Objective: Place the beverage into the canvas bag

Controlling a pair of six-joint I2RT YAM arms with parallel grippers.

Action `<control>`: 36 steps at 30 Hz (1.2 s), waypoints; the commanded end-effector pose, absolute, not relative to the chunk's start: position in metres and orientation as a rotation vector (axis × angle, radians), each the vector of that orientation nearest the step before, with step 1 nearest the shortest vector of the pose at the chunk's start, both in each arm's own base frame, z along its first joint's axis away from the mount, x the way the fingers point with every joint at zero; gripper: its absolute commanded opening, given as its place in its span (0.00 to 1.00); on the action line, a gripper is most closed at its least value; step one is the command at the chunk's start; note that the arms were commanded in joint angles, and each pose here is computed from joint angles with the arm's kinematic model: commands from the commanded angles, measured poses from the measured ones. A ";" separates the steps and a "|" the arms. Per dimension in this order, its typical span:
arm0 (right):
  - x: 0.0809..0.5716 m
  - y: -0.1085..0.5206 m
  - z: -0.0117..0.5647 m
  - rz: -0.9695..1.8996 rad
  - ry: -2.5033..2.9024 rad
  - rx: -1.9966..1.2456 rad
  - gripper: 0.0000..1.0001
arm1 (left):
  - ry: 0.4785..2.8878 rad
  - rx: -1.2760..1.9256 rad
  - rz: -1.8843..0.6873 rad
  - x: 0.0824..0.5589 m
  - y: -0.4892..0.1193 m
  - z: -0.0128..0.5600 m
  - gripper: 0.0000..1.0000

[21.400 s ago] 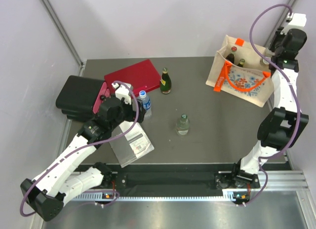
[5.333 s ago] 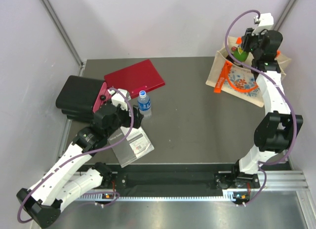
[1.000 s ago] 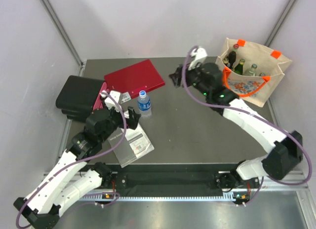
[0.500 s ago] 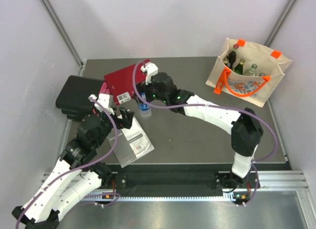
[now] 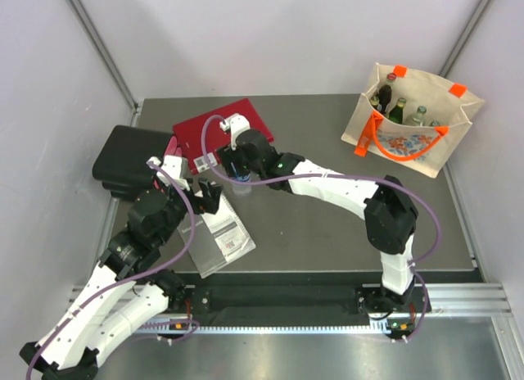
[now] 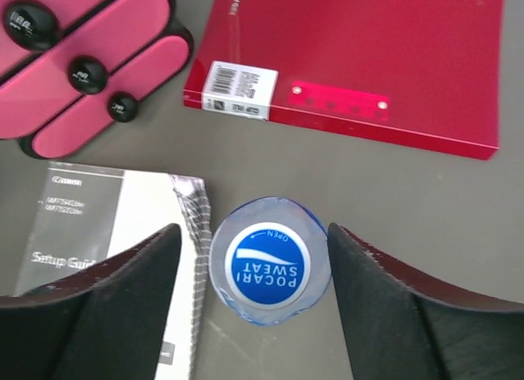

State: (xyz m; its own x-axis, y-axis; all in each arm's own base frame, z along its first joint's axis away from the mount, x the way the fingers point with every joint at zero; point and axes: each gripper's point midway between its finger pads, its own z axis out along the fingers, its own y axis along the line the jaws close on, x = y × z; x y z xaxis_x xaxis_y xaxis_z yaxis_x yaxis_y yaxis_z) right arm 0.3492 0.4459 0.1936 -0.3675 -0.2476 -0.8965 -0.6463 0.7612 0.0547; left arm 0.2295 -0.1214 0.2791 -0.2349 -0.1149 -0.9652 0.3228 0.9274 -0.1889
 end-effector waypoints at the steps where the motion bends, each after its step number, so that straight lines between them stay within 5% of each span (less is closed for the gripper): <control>1: 0.345 0.451 0.199 0.450 1.947 -0.702 0.69 | 1.718 0.150 -0.421 0.235 -0.124 0.289 0.92; 5: 0.345 0.451 0.193 0.438 1.962 -0.710 0.78 | 1.717 0.150 -0.424 0.234 -0.125 0.290 0.92; 13: 0.347 0.455 0.183 0.432 1.981 -0.714 0.75 | 1.717 0.149 -0.422 0.234 -0.124 0.290 0.92; 15: 0.349 0.455 0.185 0.431 1.981 -0.716 0.69 | 1.717 0.149 -0.422 0.234 -0.124 0.290 0.92; 19: 0.353 0.443 0.199 0.407 1.967 -0.678 0.36 | 1.714 0.147 -0.422 0.234 -0.124 0.290 0.92; 28: 0.373 0.365 0.272 0.405 1.920 -0.566 0.01 | 1.719 0.160 -0.433 0.234 -0.127 0.289 0.92; 36: 0.389 0.233 0.396 0.271 1.762 -0.370 0.00 | 1.723 0.169 -0.438 0.235 -0.129 0.288 0.92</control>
